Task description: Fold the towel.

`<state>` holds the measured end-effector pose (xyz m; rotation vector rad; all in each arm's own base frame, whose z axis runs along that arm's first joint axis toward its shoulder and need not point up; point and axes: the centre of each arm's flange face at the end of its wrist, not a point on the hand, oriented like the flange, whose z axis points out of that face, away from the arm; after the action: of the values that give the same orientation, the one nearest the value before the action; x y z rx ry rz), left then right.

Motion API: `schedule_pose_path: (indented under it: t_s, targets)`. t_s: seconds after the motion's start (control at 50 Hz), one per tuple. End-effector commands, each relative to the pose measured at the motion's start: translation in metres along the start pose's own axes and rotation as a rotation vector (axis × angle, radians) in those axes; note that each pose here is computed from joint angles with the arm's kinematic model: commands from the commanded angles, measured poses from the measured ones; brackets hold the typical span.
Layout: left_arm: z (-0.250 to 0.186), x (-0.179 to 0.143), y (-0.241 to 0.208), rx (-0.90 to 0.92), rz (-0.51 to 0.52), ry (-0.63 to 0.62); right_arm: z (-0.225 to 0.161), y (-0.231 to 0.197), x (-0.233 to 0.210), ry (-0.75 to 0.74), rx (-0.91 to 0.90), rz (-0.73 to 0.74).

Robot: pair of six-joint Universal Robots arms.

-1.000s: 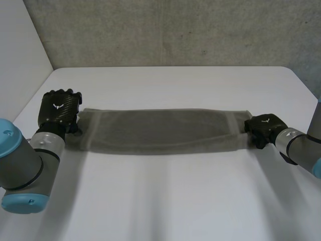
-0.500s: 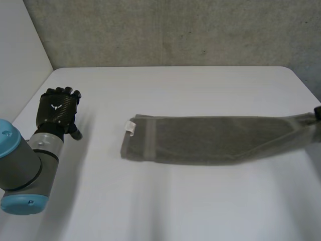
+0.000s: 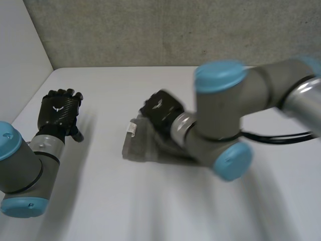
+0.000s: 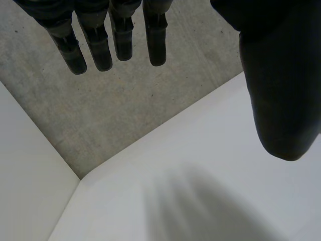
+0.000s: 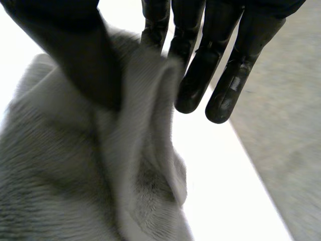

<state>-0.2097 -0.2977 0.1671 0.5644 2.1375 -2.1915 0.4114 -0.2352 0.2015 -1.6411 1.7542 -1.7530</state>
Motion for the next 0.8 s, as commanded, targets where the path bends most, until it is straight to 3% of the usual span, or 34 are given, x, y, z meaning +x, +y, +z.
schedule_pose_path:
  t_s: [0.02,0.18,0.32,0.44,0.48,0.62,0.8]
  targets:
    - [0.0,0.001,0.0,0.0,0.001,0.002,0.017,0.02,-0.028,-0.022,-0.073,-0.003]
    - [-0.002,0.004,0.004,-0.013,0.006,0.013,-0.005,0.027,0.032,0.116,-0.129,0.139]
    - [-0.008,0.016,0.001,0.003,0.005,0.052,-0.048,0.075,0.073,0.148,-0.21,0.309]
    - [-0.026,0.045,-0.013,0.048,-0.006,0.149,-0.076,0.12,0.077,0.176,-0.249,0.371]
    - [-0.04,0.068,-0.028,0.085,-0.017,0.223,-0.085,0.133,0.073,0.192,-0.259,0.386]
    - [-0.056,0.108,-0.052,0.157,-0.09,0.353,-0.092,0.148,0.063,0.184,-0.275,0.407]
    - [-0.049,0.154,-0.035,0.1,-0.115,0.475,-0.09,0.153,0.059,0.197,-0.255,0.398]
